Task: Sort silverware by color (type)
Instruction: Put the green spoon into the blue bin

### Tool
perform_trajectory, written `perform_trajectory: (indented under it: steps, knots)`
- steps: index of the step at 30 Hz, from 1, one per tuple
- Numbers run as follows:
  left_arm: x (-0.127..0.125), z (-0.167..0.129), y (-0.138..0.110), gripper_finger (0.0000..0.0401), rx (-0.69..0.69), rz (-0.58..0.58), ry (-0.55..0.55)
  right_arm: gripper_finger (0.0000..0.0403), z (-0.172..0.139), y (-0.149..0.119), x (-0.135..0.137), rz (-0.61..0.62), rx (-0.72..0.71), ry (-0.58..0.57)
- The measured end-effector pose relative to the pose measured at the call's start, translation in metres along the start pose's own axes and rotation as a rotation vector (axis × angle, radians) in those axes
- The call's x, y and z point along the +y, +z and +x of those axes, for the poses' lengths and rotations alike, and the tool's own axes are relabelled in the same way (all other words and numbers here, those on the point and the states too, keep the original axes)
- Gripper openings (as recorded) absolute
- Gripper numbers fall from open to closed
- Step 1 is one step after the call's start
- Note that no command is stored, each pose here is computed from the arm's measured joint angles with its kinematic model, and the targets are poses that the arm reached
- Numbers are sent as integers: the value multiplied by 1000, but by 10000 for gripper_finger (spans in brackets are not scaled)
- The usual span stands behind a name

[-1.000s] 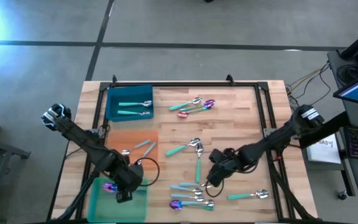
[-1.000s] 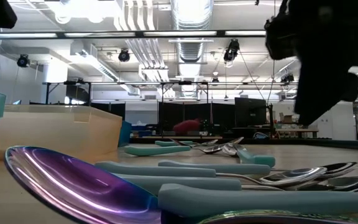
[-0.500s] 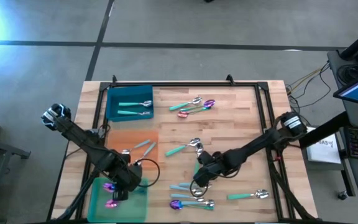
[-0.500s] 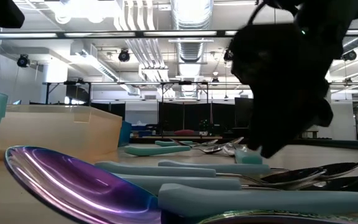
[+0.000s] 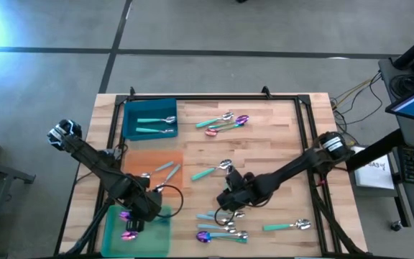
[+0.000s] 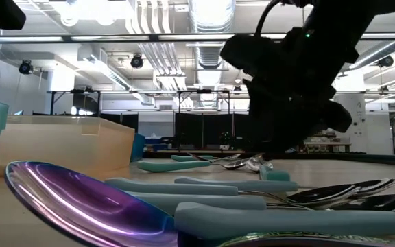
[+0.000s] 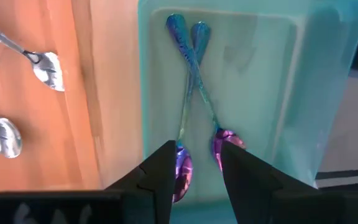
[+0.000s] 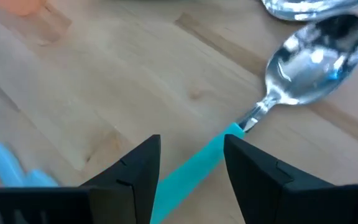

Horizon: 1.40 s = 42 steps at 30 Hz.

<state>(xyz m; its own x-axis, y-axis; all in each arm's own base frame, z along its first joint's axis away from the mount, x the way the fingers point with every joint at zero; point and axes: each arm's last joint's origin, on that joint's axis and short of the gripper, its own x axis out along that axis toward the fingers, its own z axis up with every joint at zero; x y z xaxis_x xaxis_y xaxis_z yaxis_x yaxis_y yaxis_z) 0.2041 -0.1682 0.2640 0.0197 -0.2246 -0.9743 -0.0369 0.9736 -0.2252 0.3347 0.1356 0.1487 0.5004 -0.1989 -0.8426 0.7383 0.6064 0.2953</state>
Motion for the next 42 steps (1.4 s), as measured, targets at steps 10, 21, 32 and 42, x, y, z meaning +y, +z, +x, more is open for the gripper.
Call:
perform_trajectory:
  steps: [10, 21, 32, 42]
  knots:
    - [1, -1, -3, 110, 17, 8, 16, 150, 20, -9, -9, -27, 31, -143]
    - [3, -1, 3, 110, -119, 16, 126, 117, 13, -9, -20, -201, 126, -225]
    - [3, -5, 27, 110, -597, -13, 378, 40, -7, -7, -29, -341, 268, -238]
    - [19, 34, 61, 110, -949, 83, 256, 40, -62, 25, -18, -412, 29, -56]
